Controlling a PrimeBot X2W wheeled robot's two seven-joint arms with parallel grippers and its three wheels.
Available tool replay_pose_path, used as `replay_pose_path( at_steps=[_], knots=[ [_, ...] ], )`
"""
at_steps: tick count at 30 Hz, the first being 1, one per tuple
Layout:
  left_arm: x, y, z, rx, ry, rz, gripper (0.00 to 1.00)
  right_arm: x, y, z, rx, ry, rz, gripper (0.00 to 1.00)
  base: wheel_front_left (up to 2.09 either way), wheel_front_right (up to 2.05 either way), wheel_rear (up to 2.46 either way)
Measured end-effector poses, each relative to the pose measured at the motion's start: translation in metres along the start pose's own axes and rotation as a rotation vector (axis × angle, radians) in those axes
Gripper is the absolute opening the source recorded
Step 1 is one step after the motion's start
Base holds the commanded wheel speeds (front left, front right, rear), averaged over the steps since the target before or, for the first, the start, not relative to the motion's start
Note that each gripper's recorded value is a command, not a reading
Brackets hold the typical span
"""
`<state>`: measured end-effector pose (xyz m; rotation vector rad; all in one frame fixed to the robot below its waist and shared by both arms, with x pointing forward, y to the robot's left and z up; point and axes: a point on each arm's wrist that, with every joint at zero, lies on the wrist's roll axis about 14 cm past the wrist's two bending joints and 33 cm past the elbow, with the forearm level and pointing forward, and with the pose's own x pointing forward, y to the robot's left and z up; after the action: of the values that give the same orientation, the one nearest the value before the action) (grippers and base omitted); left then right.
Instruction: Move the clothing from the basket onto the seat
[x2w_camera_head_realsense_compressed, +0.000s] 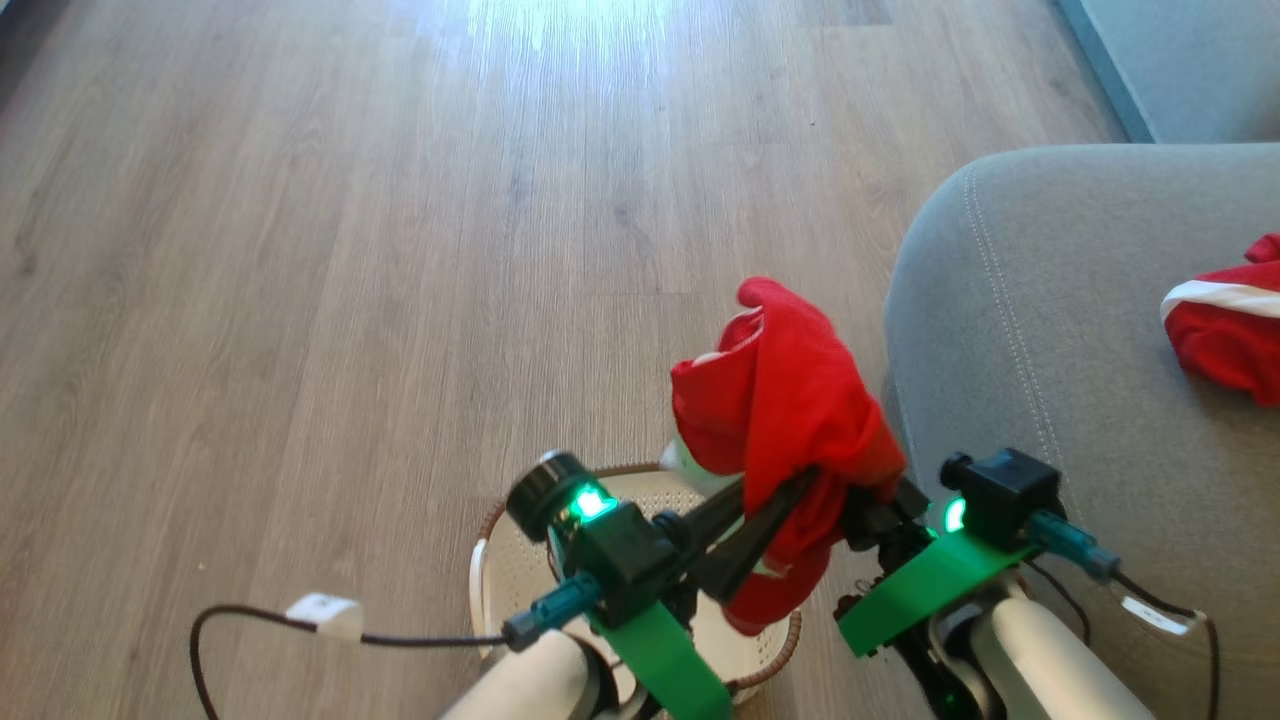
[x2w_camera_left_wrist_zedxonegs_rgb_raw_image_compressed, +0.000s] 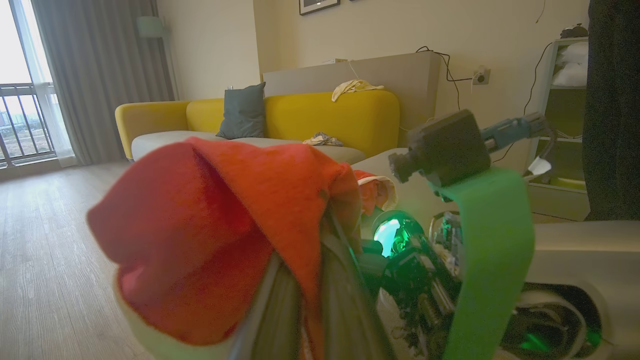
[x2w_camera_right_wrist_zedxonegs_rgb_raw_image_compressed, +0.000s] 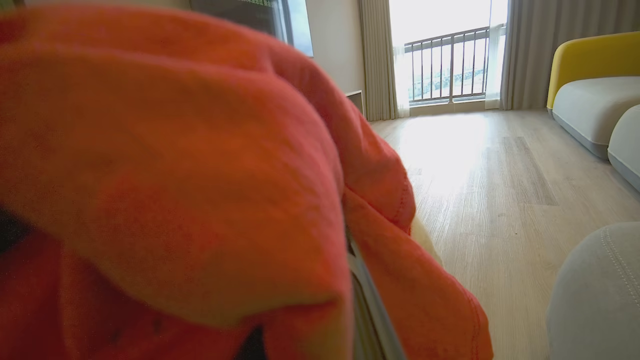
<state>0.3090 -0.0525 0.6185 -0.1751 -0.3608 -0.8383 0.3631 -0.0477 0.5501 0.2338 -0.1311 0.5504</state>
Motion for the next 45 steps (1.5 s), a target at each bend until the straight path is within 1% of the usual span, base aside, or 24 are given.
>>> replay_pose_path(
  at_steps=[8,13,14,15,16,17,24,29,32,36,45],
  knots=[
    [-0.012,-0.005,-0.027,-0.024,0.083,0.003,0.0,-0.01,-0.013,0.009,0.094,-0.051,-0.085,0.0,0.0,0.0,0.0],
    [-0.015,-0.004,-0.04,-0.019,0.126,0.005,0.0,-0.011,-0.016,0.012,0.102,-0.062,-0.094,0.0,0.0,0.0,0.0],
    [-0.016,-0.004,-0.043,-0.017,0.136,0.005,0.18,-0.011,-0.017,0.012,0.107,-0.064,-0.097,0.0,0.0,0.0,0.0],
    [-0.018,-0.004,-0.047,-0.013,0.147,0.005,0.42,-0.011,-0.017,0.012,0.108,-0.064,-0.097,0.0,0.0,0.0,0.0],
    [-0.019,-0.004,-0.05,-0.009,0.157,0.004,0.78,-0.01,-0.017,0.012,0.108,-0.064,-0.097,0.0,0.0,0.0,0.0],
    [-0.019,-0.003,-0.051,-0.009,0.163,0.006,1.0,-0.01,-0.017,0.012,0.108,-0.064,-0.096,0.0,0.0,0.0,0.0],
    [-0.026,0.001,-0.066,0.003,0.215,0.017,1.0,-0.011,-0.02,0.012,0.098,-0.061,-0.1,0.0,0.0,0.0,0.0],
    [-0.03,0.006,-0.071,0.037,0.235,0.025,1.0,-0.014,-0.034,0.018,0.077,-0.076,-0.136,0.0,0.0,0.0,0.0],
    [-0.035,0.012,-0.074,0.052,0.247,0.05,1.0,-0.021,-0.047,0.021,0.068,-0.085,-0.175,0.0,0.0,0.0,0.0],
    [-0.046,0.016,-0.079,0.039,0.266,0.088,1.0,-0.033,-0.064,0.023,0.049,-0.09,-0.236,0.0,0.0,0.0,0.0],
    [-0.064,0.026,-0.082,0.013,0.279,0.167,1.0,-0.077,-0.099,0.024,0.031,-0.102,-0.396,0.0,0.0,0.0,0.0]
  ],
)
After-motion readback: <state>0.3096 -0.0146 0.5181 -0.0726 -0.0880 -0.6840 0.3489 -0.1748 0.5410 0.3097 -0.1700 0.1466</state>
